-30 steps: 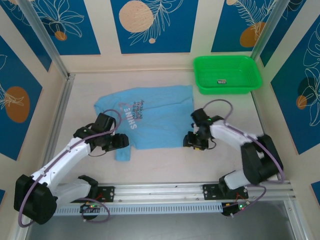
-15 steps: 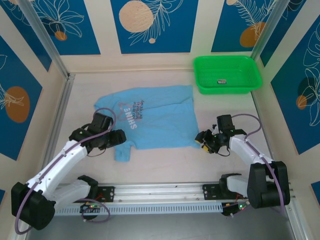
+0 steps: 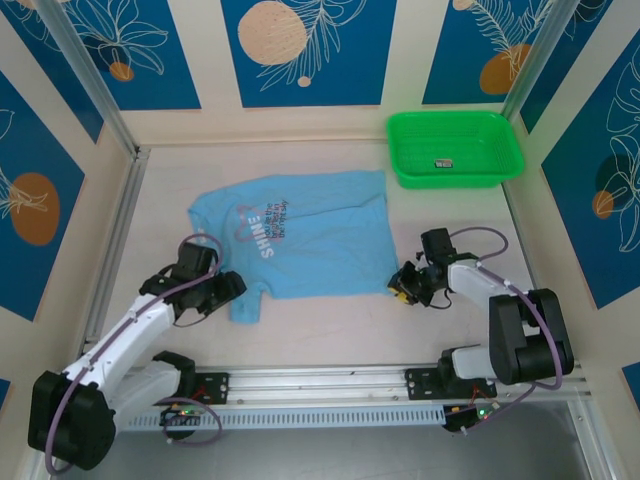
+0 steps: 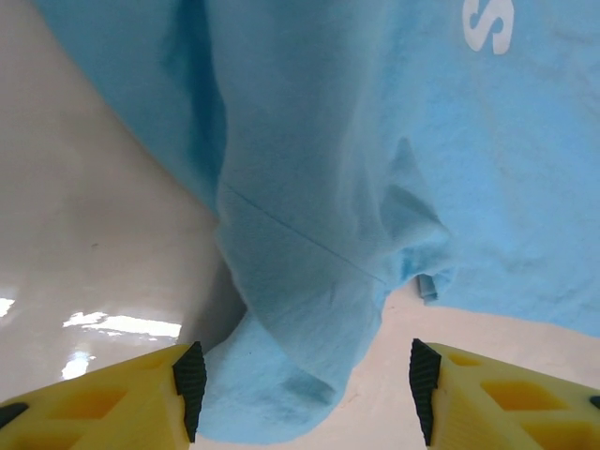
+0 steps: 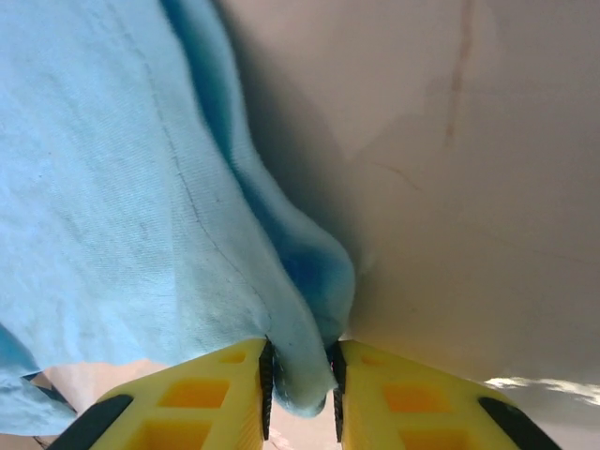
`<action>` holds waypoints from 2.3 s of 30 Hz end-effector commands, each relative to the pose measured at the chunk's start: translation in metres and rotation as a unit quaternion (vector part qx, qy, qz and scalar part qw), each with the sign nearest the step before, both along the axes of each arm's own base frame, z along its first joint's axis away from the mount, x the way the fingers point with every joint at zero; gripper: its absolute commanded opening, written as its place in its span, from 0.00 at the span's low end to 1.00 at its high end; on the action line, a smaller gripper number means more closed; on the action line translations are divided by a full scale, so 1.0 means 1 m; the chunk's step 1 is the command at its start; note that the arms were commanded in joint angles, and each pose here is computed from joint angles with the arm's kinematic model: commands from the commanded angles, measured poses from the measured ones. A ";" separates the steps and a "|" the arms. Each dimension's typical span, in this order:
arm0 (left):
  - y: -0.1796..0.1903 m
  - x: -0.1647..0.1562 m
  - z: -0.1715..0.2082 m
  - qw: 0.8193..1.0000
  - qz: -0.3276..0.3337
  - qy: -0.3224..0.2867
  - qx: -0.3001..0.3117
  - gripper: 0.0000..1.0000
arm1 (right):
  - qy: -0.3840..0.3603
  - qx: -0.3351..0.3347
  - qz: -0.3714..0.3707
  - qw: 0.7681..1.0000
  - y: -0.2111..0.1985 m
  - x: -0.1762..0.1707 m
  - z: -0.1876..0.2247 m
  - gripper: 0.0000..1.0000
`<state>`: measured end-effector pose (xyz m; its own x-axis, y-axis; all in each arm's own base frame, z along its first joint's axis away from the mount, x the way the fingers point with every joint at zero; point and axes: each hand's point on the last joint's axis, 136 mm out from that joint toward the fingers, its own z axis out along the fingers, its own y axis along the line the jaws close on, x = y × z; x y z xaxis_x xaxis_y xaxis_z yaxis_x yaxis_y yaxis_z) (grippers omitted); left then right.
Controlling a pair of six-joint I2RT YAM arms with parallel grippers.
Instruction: Fold and stack the t-shirts
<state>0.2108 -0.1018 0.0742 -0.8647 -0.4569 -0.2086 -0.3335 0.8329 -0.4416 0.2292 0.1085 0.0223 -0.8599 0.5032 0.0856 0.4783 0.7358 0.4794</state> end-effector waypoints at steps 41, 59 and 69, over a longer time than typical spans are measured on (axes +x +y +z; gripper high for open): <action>-0.034 0.037 0.062 0.999 -0.018 -0.039 0.009 0.85 | -0.027 -0.042 0.102 0.994 0.027 0.012 -0.002 0.00; -0.017 -0.002 -0.026 0.995 0.068 0.041 -0.058 0.39 | -0.036 -0.024 0.110 0.993 0.035 0.012 -0.001 0.00; -0.024 0.026 -0.039 0.996 0.063 0.044 -0.039 0.39 | -0.040 -0.027 0.112 0.993 0.034 0.011 0.001 0.00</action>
<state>0.2133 -0.1234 0.0238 -0.8213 -0.5696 -0.0325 -0.5010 0.7472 -0.4367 0.2460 0.1396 0.0224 -0.9456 0.3250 -0.0137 0.2839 0.8450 0.4533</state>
